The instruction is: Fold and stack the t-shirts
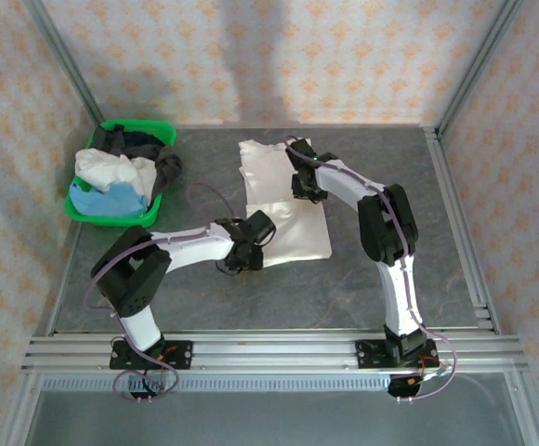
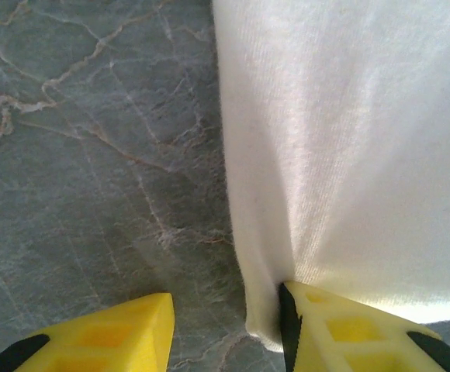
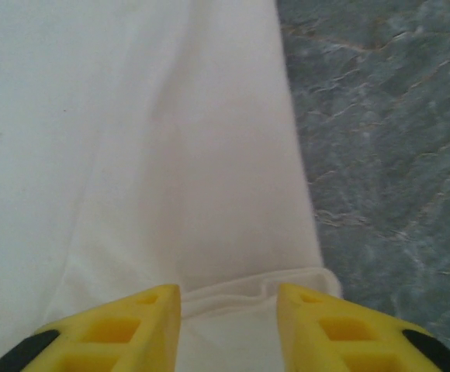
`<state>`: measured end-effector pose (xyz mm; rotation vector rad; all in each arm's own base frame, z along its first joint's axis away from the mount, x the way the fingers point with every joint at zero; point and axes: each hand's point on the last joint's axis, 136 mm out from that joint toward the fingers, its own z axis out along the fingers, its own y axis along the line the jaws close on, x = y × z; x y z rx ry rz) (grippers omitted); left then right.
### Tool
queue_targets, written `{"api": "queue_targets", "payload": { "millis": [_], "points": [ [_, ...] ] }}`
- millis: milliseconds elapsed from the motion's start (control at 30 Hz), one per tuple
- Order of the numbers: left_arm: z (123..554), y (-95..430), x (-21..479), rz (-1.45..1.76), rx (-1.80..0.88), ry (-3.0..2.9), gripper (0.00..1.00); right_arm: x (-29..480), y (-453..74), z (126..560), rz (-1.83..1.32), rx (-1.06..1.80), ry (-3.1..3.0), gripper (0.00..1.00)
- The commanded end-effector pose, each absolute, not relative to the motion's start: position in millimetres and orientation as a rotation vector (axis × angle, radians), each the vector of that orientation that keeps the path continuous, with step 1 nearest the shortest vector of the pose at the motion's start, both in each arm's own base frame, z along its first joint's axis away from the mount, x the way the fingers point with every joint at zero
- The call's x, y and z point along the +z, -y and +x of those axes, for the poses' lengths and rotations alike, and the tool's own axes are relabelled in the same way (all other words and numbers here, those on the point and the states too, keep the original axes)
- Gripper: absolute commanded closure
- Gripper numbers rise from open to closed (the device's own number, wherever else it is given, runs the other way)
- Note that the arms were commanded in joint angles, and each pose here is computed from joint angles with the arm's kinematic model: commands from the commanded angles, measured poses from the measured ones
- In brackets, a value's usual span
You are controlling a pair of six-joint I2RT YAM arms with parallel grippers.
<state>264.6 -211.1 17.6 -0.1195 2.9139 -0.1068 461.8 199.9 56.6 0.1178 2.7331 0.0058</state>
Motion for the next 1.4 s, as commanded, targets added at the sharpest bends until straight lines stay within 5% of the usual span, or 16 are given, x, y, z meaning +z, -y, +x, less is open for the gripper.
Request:
{"api": "queue_targets", "payload": {
  "millis": [0,400,600,933,1167,1233,1367],
  "points": [
    [248,190,15,-0.154,0.001,-2.958,0.54,98,-177,434,0.111,-0.04,-2.712,0.59],
    [255,221,26,-0.251,-0.268,-2.905,0.42,39,-151,283,0.253,0.236,-2.826,0.52],
    [253,239,4,-0.285,-0.394,-2.899,0.44,23,-162,277,0.251,0.326,-2.854,0.52],
    [265,244,13,-0.337,-0.471,-2.799,0.66,27,-165,280,0.228,0.364,-2.824,0.6],
    [273,248,25,-0.342,-0.521,-2.737,0.61,37,-177,285,0.231,0.468,-2.785,0.83],
    [275,244,24,-0.351,-0.489,-2.732,0.48,37,-177,289,0.238,0.458,-2.769,0.84],
    [278,250,27,-0.363,-0.532,-2.712,0.43,33,-171,290,0.247,0.396,-2.785,0.84]
  ]
}}
